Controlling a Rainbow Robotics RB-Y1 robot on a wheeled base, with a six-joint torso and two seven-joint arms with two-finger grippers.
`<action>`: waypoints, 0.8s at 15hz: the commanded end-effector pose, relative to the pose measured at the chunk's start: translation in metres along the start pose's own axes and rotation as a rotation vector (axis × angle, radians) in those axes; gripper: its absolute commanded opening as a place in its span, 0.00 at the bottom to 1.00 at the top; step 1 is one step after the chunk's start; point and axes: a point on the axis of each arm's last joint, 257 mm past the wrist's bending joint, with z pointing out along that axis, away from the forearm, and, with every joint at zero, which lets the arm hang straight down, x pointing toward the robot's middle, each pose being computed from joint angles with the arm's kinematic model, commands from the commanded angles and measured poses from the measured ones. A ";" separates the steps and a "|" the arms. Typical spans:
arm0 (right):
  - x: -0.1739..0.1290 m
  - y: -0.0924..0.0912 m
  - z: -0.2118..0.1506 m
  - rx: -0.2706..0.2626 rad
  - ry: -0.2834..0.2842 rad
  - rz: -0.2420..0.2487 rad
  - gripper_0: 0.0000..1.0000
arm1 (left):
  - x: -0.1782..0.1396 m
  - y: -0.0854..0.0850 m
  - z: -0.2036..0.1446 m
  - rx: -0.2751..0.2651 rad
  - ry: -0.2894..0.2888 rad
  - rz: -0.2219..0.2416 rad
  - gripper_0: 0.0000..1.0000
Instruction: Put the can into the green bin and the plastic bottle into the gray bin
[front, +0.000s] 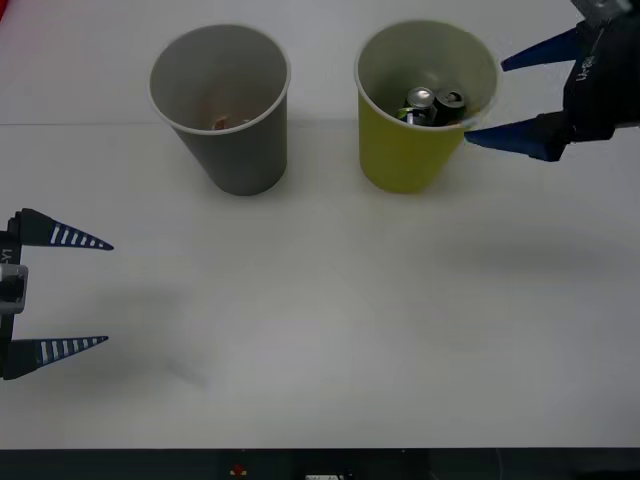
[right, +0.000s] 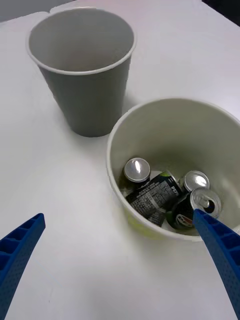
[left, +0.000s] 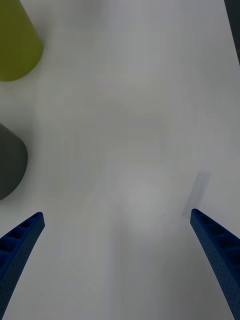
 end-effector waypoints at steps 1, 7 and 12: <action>0.024 0.020 -0.011 -0.008 0.007 -0.068 1.00 | 0.000 0.000 0.000 0.000 0.000 0.000 1.00; 0.070 0.069 -0.020 -0.069 0.038 -0.163 1.00 | 0.000 0.000 0.000 0.000 0.000 0.000 1.00; 0.105 0.110 -0.023 -0.155 0.046 -0.221 1.00 | 0.000 0.000 0.000 0.000 0.000 0.000 1.00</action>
